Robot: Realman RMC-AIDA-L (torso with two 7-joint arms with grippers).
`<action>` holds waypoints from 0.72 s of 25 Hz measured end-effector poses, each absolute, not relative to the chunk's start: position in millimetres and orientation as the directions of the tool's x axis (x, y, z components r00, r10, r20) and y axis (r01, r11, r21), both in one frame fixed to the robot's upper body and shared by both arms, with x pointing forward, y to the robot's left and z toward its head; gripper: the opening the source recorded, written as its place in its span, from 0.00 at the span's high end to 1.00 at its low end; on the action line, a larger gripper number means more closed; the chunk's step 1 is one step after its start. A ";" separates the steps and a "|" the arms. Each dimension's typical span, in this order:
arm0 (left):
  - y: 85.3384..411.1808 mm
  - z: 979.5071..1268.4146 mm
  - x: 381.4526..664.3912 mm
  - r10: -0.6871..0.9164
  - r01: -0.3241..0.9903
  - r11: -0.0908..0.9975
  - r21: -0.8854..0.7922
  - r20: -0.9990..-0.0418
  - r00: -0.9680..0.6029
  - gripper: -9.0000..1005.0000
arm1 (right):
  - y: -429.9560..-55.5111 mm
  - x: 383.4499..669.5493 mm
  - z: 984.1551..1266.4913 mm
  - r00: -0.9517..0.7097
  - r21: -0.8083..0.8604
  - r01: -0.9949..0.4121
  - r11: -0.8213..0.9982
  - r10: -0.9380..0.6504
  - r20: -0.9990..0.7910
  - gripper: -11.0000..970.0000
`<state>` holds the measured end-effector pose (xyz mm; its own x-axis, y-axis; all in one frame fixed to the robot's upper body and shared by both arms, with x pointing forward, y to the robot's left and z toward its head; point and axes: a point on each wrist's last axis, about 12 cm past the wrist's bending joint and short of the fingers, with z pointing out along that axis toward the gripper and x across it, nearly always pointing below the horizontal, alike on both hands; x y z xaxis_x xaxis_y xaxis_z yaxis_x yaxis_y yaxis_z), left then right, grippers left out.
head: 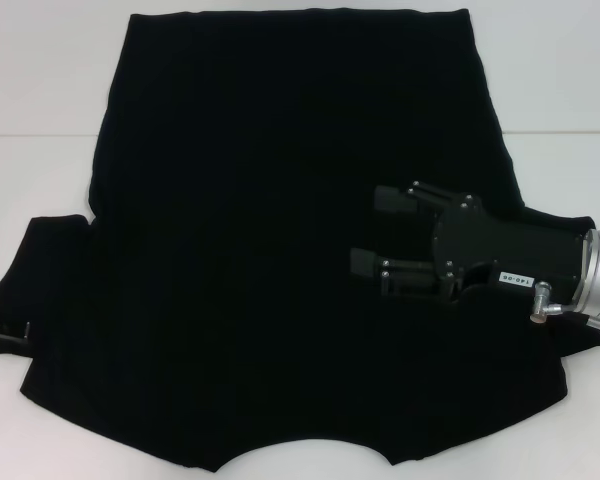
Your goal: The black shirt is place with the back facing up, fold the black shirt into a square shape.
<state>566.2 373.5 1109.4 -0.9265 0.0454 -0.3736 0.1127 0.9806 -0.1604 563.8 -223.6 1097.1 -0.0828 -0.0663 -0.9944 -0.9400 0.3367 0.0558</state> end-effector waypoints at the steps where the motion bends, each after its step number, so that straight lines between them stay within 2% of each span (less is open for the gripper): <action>1: 373.5 1109.2 565.9 0.046 0.113 0.980 -0.161 -0.372 -0.927 0.08 | -223.6 563.8 1097.1 -0.083 0.056 -0.940 0.337 -0.066 -0.994 0.06; 13: 369.3 1106.5 565.2 0.069 0.132 0.979 -0.154 -0.359 -0.931 0.10 | -224.5 562.5 1095.8 -0.084 0.057 -0.939 0.339 -0.066 -0.994 0.06; 18: 369.3 1106.3 565.2 0.070 0.133 0.979 -0.154 -0.359 -0.931 0.17 | -224.7 561.8 1095.8 -0.084 0.057 -0.940 0.336 -0.065 -0.994 0.06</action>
<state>565.2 369.3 1106.3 -0.9306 0.0698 -0.3594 0.1328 0.9792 -0.1537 561.8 -224.7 1095.8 -0.0838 -0.0646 -0.9944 -0.9401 0.3361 0.0574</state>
